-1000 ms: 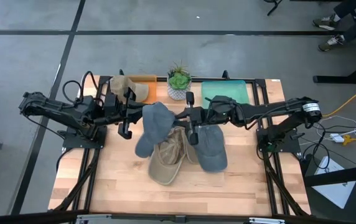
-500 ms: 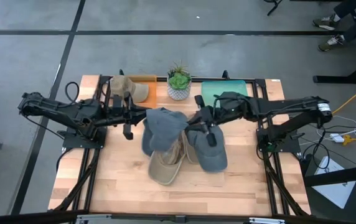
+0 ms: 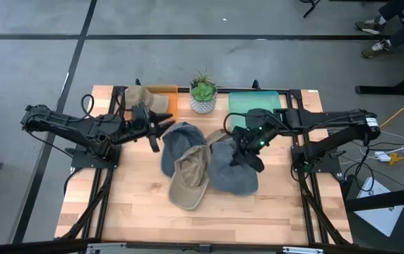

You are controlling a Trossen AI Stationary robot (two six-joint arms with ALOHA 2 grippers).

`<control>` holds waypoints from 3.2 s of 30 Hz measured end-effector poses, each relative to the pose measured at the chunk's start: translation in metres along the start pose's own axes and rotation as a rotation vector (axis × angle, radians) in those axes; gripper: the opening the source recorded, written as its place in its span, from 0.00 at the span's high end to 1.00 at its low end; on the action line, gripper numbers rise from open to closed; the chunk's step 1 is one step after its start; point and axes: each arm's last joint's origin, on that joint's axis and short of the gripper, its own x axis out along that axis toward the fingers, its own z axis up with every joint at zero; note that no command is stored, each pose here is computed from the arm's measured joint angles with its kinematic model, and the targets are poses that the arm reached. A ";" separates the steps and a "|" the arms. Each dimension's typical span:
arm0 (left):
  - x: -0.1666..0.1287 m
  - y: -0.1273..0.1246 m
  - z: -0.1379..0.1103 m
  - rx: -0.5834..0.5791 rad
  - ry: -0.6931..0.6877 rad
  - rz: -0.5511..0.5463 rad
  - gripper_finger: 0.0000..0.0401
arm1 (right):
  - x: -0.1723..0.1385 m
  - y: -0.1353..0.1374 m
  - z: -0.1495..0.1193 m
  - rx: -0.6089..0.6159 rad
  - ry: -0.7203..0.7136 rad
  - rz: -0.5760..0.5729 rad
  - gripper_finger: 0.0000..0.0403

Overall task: Pick & Place hat
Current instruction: Put the middle gray cap into the green bin

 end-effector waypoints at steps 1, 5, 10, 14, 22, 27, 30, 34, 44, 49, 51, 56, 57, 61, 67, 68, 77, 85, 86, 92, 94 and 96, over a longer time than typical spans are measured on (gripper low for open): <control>0.000 -0.001 0.000 -0.001 0.005 -0.030 0.67 | -0.001 -0.001 0.000 0.042 0.002 0.005 0.90; 0.000 -0.003 0.000 -0.016 0.015 -0.093 0.66 | -0.005 -0.006 0.003 0.142 0.022 0.047 0.92; 0.000 -0.004 0.000 -0.057 0.019 -0.120 0.68 | -0.011 -0.015 0.007 0.192 0.009 0.061 0.92; 0.010 -0.012 -0.001 -0.083 -0.013 -0.195 0.68 | -0.014 -0.022 0.011 0.195 -0.010 0.047 0.92; 0.055 -0.020 -0.033 -0.088 0.062 -0.182 0.65 | -0.016 -0.031 0.015 0.180 -0.067 -0.046 0.92; 0.075 -0.029 -0.037 -0.068 0.113 -0.276 0.64 | -0.026 -0.041 0.019 0.204 -0.143 -0.145 0.92; 0.081 -0.033 -0.038 -0.051 0.132 -0.323 0.64 | -0.044 -0.041 0.019 0.206 -0.190 -0.163 0.92; 0.081 -0.034 -0.038 -0.050 0.131 -0.324 0.64 | -0.074 -0.036 0.011 0.189 -0.238 -0.194 0.92; 0.081 -0.033 -0.038 -0.056 0.127 -0.296 0.64 | -0.136 -0.036 -0.018 0.245 -0.382 -0.523 0.92; 0.082 -0.032 -0.037 -0.055 0.117 -0.259 0.64 | -0.151 -0.044 -0.020 0.285 -0.472 -0.714 0.92; 0.082 -0.032 -0.037 -0.055 0.114 -0.251 0.64 | -0.155 -0.048 -0.020 0.291 -0.487 -0.762 0.92; 0.082 -0.031 -0.037 -0.054 0.112 -0.242 0.64 | -0.157 -0.063 -0.017 0.312 -0.471 -0.840 0.92; 0.082 -0.031 -0.037 -0.055 0.112 -0.242 0.64 | -0.156 -0.066 -0.016 0.318 -0.461 -0.853 0.92; 0.082 -0.031 -0.037 -0.055 0.112 -0.242 0.64 | -0.151 -0.083 -0.009 0.333 -0.418 -0.884 0.92; 0.082 -0.031 -0.037 -0.057 0.113 -0.241 0.64 | -0.138 -0.114 0.003 0.344 -0.350 -0.919 0.90; 0.082 -0.031 -0.037 -0.058 0.113 -0.241 0.64 | -0.136 -0.119 0.005 0.348 -0.343 -0.923 0.91; 0.082 -0.031 -0.039 -0.054 0.123 -0.238 0.64 | -0.142 -0.138 -0.002 0.395 -0.239 -0.976 0.91; 0.082 -0.030 -0.042 -0.040 0.157 -0.226 0.64 | -0.155 -0.146 -0.023 0.523 -0.118 -1.023 0.92; 0.082 -0.030 -0.042 -0.039 0.157 -0.226 0.64 | -0.156 -0.147 -0.026 0.541 -0.105 -1.027 0.91; 0.082 -0.030 -0.042 -0.039 0.157 -0.226 0.64 | -0.151 -0.165 -0.050 0.666 -0.047 -1.052 0.91; 0.082 -0.030 -0.042 -0.038 0.157 -0.226 0.64 | -0.147 -0.171 -0.058 0.711 -0.033 -1.053 0.92; 0.082 -0.030 -0.042 -0.038 0.157 -0.226 0.64 | -0.143 -0.176 -0.063 0.742 -0.042 -1.052 0.92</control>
